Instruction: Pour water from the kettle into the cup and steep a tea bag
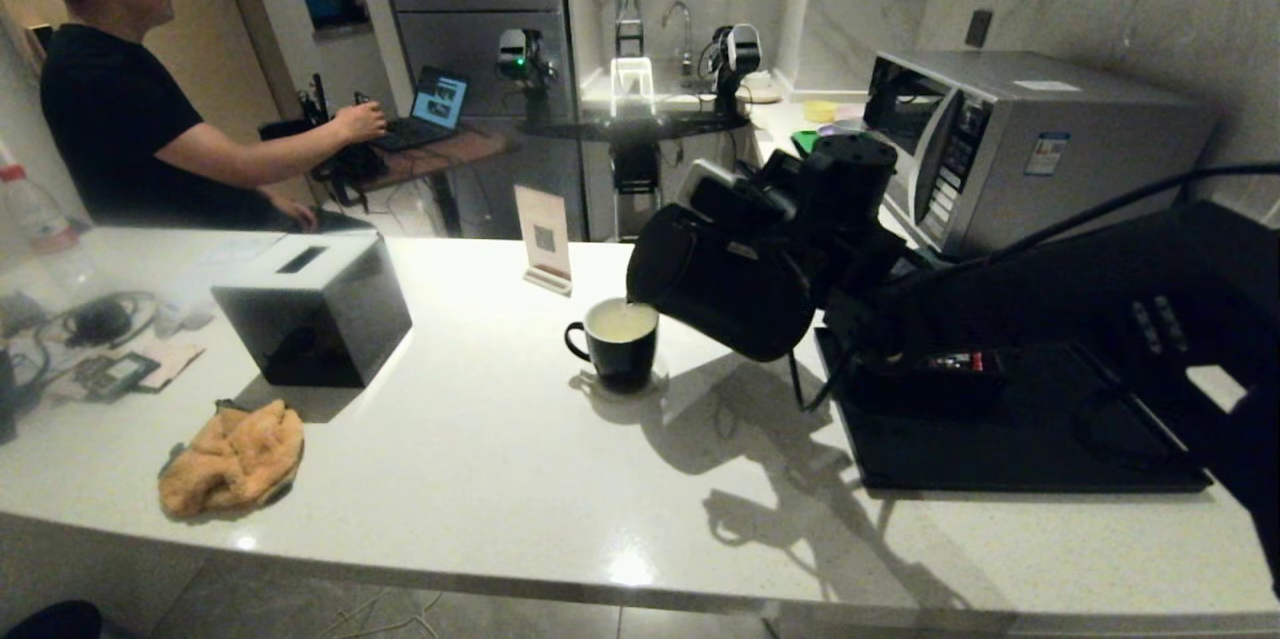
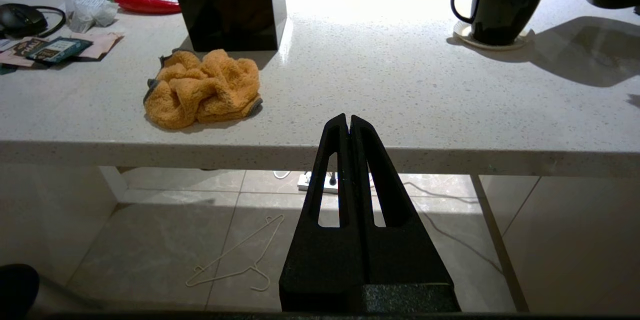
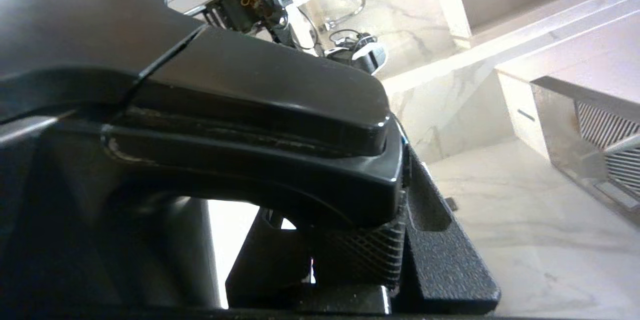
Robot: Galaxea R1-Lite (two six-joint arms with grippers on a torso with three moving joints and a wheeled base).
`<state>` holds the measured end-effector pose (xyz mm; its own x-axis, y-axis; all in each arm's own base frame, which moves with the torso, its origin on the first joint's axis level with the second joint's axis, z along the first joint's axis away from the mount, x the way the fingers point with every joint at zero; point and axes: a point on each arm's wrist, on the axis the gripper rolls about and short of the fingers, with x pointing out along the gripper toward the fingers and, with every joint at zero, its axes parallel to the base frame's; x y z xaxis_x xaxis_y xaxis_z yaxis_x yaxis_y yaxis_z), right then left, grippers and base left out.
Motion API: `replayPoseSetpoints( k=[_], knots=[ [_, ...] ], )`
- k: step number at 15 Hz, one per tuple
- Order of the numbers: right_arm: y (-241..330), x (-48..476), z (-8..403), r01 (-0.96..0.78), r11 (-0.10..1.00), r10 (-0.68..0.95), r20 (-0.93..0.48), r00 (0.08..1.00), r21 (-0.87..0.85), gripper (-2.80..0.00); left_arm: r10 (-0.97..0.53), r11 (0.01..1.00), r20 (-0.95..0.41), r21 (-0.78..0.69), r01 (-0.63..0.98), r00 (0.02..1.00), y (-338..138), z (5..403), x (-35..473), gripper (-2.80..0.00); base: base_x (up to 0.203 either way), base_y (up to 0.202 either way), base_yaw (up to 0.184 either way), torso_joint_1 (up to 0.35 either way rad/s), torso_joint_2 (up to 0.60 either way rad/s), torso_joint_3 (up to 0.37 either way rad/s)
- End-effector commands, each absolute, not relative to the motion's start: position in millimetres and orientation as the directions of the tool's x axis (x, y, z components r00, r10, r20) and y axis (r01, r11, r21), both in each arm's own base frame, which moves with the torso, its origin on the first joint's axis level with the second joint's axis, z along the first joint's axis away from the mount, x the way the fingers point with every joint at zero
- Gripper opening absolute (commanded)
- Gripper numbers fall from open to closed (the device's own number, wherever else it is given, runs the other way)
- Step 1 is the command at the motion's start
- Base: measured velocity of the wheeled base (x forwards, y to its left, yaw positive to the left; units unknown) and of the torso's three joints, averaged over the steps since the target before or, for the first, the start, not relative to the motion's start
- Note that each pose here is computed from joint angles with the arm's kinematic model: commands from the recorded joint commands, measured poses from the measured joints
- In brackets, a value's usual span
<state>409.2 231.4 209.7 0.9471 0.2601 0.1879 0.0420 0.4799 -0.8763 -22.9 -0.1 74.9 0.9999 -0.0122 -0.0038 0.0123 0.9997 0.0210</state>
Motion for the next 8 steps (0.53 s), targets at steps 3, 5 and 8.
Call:
replayPoseSetpoints(
  k=[3,5,8],
  knots=[
    [231.6,410.0,209.5,0.049,0.472,0.26,0.192,0.946,-0.88,-2.8,-0.012,1.0,-0.005,0.021,0.012,1.0,-0.1,75.0,-22.8,-2.8,0.0,0.0,0.0,0.0,0.0,0.0],
    [231.8,410.0,209.5,0.049,0.461,0.271,0.192,0.943,-0.886,-2.8,-0.012,1.0,-0.006,0.021,0.012,1.0,-0.1,74.9,-22.8,-2.8,0.0,0.0,0.0,0.0,0.0,0.0],
    [232.3,409.8,209.7,0.048,0.445,0.291,0.195,0.937,-0.894,-2.8,-0.012,1.0,-0.006,0.021,0.012,1.0,-0.1,74.9,-22.8,-2.8,0.0,0.0,0.0,0.0,0.0,0.0]
  ],
)
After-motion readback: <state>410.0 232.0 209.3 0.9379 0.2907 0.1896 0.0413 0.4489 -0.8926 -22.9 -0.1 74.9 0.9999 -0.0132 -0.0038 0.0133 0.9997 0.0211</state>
